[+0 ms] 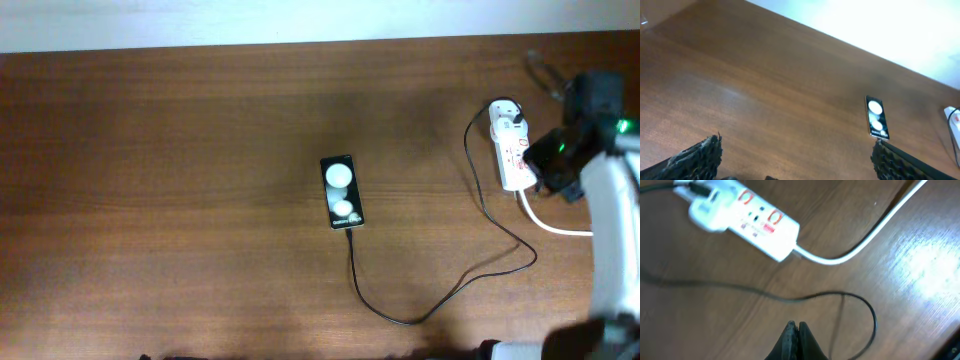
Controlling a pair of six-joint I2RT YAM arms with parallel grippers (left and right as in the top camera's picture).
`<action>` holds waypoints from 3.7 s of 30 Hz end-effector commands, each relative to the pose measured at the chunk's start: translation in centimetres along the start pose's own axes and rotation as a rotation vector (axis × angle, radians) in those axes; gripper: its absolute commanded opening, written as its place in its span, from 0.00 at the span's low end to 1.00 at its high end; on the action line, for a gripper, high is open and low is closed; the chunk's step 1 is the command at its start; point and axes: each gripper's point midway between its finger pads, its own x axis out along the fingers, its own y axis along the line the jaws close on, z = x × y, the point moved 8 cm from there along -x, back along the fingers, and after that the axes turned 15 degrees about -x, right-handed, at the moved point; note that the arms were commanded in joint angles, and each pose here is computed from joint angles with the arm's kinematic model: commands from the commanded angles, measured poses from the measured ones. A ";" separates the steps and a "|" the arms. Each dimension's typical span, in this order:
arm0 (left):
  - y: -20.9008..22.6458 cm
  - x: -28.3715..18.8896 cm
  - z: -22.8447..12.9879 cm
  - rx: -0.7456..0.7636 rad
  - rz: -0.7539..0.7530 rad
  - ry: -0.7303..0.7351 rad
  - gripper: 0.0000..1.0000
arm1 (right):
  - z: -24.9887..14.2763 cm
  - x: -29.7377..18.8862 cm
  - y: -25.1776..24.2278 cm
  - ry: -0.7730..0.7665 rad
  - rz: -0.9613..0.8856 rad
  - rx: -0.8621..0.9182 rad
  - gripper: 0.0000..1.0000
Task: Plug charger to phone and switch on socket
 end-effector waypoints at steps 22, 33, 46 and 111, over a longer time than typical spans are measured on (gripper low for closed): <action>2.3 -3.1 -2.3 -0.052 -0.072 -0.161 0.99 | 9.7 16.8 5.5 0.115 0.115 0.029 0.04; 3.2 -4.1 -3.2 -0.062 -0.109 -0.207 0.99 | 10.0 18.7 6.1 0.098 0.130 0.028 0.04; 3.2 -4.1 -3.2 -0.062 -0.109 -0.207 0.99 | 6.6 21.0 9.3 0.222 0.150 -0.094 0.04; 2.8 26.3 -7.8 -0.091 -0.034 -0.417 0.99 | -10.6 -21.5 -6.5 -0.296 0.273 -0.233 0.99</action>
